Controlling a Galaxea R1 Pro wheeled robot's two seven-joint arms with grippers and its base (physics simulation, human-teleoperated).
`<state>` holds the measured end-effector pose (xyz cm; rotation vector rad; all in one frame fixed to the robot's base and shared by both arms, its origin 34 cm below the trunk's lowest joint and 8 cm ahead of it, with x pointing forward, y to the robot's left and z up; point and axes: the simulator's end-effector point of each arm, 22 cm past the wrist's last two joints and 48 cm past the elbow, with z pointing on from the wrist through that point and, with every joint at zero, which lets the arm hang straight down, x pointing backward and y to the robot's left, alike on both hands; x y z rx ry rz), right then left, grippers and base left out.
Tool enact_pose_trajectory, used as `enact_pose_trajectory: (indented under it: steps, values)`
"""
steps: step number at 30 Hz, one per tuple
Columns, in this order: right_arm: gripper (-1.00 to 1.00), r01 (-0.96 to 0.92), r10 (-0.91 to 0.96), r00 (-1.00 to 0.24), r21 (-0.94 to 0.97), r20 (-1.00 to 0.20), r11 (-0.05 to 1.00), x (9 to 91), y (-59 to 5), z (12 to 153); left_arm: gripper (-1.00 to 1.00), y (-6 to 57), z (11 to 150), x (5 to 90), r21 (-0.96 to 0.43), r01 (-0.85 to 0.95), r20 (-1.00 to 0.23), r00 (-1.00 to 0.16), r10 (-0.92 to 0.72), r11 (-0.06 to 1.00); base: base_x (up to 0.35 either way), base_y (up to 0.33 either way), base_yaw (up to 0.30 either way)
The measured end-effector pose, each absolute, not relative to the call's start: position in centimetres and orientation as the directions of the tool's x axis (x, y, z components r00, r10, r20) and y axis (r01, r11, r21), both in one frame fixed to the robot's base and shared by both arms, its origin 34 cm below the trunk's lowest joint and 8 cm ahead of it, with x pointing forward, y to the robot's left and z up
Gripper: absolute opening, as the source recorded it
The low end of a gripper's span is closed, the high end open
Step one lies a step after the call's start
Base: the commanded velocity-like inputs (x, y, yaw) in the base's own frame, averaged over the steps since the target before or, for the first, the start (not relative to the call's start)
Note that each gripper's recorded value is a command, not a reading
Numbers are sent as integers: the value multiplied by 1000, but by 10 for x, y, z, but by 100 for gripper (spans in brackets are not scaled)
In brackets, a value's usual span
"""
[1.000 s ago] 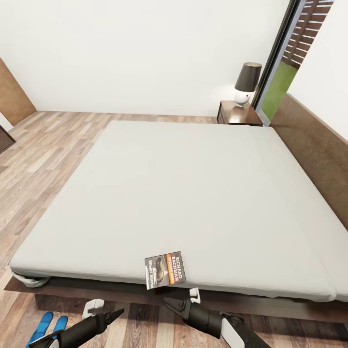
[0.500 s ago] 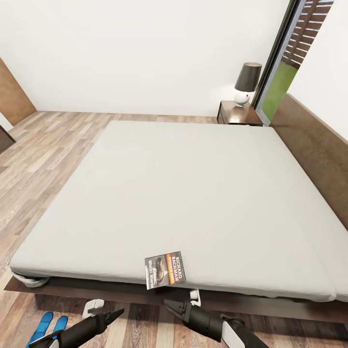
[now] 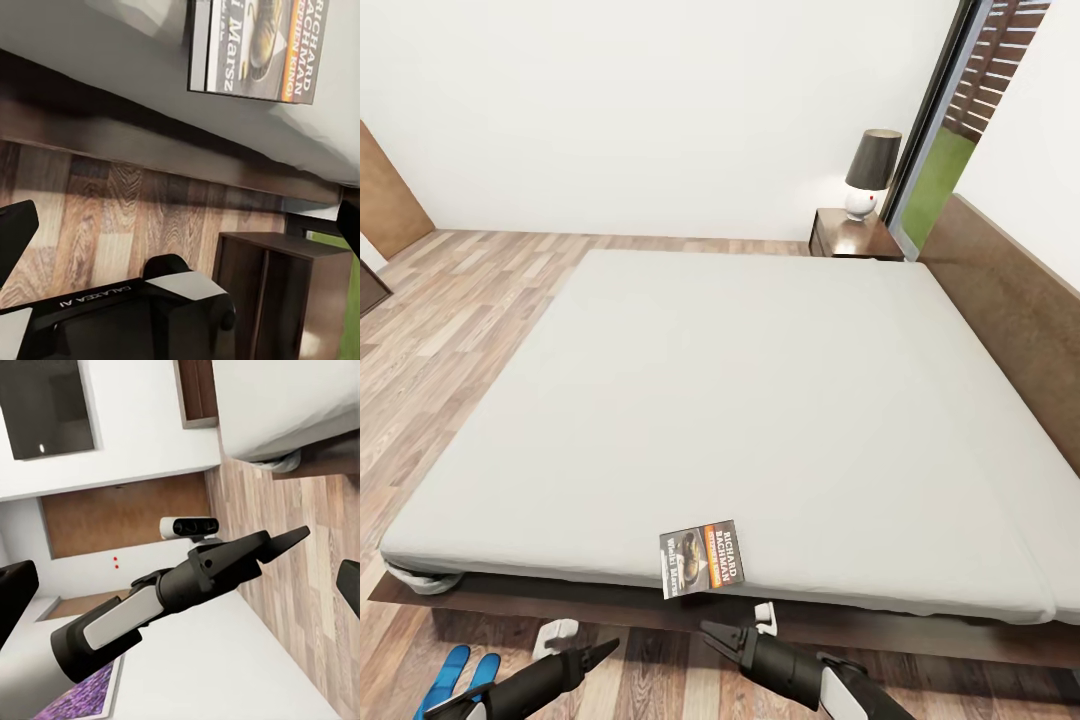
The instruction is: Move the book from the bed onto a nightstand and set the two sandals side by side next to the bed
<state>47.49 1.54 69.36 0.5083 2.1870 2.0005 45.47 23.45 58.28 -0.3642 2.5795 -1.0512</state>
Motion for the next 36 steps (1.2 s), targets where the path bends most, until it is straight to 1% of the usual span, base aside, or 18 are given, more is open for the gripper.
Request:
enact_pose_trajectory:
  steps: [9,11,12,18,26,31,36]
  values:
    - [100,150,354,-928,986,113,78,474,11,688,100,235,583,456,-709,-102,-216,-911,-352,698,0,0,0]
    - [100,117,425,-903,988,63,103,484,-1,682,100,235,583,456,-709,-102,-216,-911,-352,698,0,0,0]
    - [100,117,461,-886,987,56,106,490,-7,680,100,235,583,456,-709,-101,-216,-911,-352,698,0,0,0]
    - [100,141,574,-816,985,60,97,511,-31,675,100,235,583,456,-709,-101,-218,-910,-352,698,0,0,0]
    - [100,135,589,-807,986,52,99,514,-33,675,100,235,583,456,-709,-100,-218,-910,-352,698,0,8,0]
    - [100,136,589,-806,986,52,99,514,-33,675,100,235,583,456,-709,-101,-218,-910,-352,698,0,176,0]
    - [100,141,588,-807,985,56,100,512,-33,674,100,235,583,456,-709,-100,-218,-910,-352,698,0,52,0]
